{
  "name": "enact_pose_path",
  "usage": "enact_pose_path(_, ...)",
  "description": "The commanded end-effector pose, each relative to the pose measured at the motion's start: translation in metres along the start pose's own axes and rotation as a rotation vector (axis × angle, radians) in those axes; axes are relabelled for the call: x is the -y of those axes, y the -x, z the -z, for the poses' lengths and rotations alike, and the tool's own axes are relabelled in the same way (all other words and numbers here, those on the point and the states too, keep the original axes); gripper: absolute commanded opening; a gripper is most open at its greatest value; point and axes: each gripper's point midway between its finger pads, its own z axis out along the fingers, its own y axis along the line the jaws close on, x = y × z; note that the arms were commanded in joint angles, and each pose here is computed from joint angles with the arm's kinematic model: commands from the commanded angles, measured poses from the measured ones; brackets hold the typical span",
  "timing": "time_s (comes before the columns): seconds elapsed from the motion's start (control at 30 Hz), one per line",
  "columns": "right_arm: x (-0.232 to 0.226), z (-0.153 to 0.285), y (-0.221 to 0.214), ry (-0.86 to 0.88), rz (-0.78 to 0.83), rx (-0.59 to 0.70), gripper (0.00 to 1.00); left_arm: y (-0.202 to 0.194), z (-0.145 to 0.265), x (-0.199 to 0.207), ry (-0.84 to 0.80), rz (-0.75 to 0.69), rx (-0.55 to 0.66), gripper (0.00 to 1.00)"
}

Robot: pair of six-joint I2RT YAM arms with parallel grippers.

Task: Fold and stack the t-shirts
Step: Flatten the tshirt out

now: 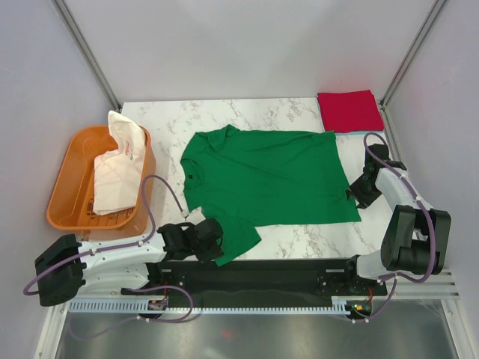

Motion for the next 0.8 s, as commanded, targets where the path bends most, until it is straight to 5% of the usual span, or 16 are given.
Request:
enact_pose_path(0.0, 0.000, 0.006, 0.001, 0.009, -0.020, 0.007, 0.46, -0.010, 0.001, -0.002, -0.010, 0.009, -0.047, 0.21)
enact_pose_path(0.03, -0.001, 0.006, 0.002, 0.012, -0.024, 0.010, 0.46, -0.013, 0.000, -0.007, 0.004, 0.013, -0.060, 0.30)
enact_pose_path(0.17, -0.001, 0.008, 0.004, 0.017, -0.016, 0.021, 0.46, -0.022, -0.007, -0.029, 0.064, 0.038, -0.093, 0.38)
enact_pose_path(0.77, -0.003, 0.009, 0.016, 0.002, 0.006, 0.057, 0.46, -0.015, -0.003, -0.033, 0.103, -0.037, -0.066, 0.41)
